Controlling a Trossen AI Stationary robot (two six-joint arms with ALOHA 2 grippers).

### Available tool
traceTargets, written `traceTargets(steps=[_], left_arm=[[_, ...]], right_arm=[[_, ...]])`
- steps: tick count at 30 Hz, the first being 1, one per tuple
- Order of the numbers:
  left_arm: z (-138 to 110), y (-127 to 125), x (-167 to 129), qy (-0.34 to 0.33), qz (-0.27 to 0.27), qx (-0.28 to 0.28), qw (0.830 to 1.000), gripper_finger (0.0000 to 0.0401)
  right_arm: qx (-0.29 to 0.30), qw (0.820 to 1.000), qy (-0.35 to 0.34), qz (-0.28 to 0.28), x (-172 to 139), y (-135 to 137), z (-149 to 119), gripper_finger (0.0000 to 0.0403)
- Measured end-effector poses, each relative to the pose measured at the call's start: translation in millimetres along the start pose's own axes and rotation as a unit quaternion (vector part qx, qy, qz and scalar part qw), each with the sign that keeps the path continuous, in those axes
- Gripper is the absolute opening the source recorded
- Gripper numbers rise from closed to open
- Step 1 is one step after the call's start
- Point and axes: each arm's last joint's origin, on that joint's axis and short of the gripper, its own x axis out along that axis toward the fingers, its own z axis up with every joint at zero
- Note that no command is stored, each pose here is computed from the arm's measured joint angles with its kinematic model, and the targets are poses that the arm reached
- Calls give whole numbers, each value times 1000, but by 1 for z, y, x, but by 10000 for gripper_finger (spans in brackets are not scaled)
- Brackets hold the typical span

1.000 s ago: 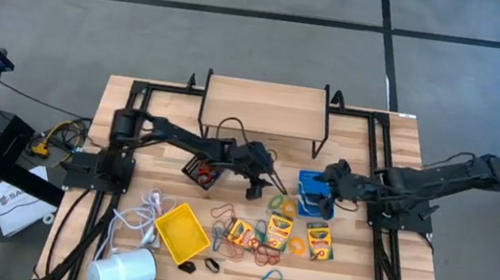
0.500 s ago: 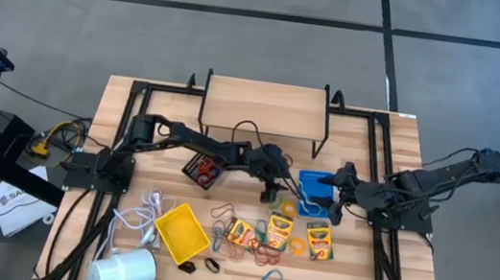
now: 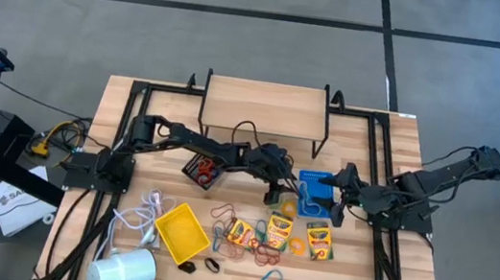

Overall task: Pick & Place Office Desk Supplies
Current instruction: Put the white rubber band into the blue bin, then put the green spring keychain into the blue bin

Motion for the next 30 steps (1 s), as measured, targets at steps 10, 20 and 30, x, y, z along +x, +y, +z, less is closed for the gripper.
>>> traceTargets(steps=[10,20,30], left_arm=[[8,0,0,-43,3,-3,999,179],[4,10,-14,50,48,13,998,153],[-16,-2,-15,145,20,-3,989,149]], right_arm=[[-1,1000,-2,1,0,0,0,295],[-7,1000,-2,4,-1,1,0,295],[-13,1000,-1,9,-2,4,-2,295]])
